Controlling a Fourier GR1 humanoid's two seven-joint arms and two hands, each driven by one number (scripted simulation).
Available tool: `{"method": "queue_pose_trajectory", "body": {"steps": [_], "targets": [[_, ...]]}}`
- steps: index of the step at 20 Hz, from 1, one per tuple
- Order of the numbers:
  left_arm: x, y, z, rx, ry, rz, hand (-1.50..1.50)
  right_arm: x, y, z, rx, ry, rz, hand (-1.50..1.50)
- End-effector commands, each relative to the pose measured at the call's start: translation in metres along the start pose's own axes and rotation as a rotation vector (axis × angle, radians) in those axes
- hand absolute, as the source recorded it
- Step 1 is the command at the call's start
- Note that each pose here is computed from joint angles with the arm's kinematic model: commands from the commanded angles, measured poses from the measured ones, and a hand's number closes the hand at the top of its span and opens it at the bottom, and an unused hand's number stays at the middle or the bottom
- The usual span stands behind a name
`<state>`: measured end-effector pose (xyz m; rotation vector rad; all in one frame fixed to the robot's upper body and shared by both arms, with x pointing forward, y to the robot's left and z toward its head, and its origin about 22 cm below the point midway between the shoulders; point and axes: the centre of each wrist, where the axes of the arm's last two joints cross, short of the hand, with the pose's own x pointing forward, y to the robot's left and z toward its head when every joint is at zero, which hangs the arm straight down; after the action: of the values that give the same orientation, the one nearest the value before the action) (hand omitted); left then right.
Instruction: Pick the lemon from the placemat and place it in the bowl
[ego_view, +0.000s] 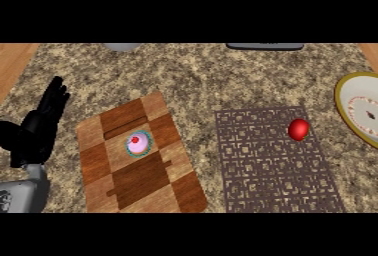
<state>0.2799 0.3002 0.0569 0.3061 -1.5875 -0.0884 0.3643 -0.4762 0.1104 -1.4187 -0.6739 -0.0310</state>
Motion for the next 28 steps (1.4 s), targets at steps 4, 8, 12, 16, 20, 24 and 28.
{"method": "queue_pose_trajectory", "body": {"steps": [4,8,12,16,20,24,28], "targets": [[0.006,0.005,0.006,0.0,-0.012,0.0,0.0,-0.044,0.007,-0.012,0.153,-0.045,-0.092,-1.5],[0.0,0.003,0.0,0.016,0.004,0.002,0.0,-0.043,0.002,-0.013,0.069,-0.075,-0.389,-1.5],[-0.001,0.007,0.007,0.036,0.014,0.0,0.0,-0.044,-0.017,-0.02,-0.097,-0.078,-0.704,-1.5],[0.0,0.009,0.001,0.05,0.036,0.006,0.0,-0.082,-0.028,-0.029,-0.123,-0.094,-0.883,-1.5],[-0.017,0.016,0.012,0.045,0.028,-0.017,0.0,-0.137,-0.024,-0.029,-0.102,-0.054,-0.902,-1.5],[-0.013,0.007,0.017,0.059,0.04,-0.004,0.0,-0.196,-0.048,-0.027,-0.045,-0.06,-0.892,-1.5],[-0.008,0.009,0.021,0.06,0.032,-0.003,0.0,-0.248,-0.066,-0.013,-0.035,-0.098,-0.982,-1.5]]}}
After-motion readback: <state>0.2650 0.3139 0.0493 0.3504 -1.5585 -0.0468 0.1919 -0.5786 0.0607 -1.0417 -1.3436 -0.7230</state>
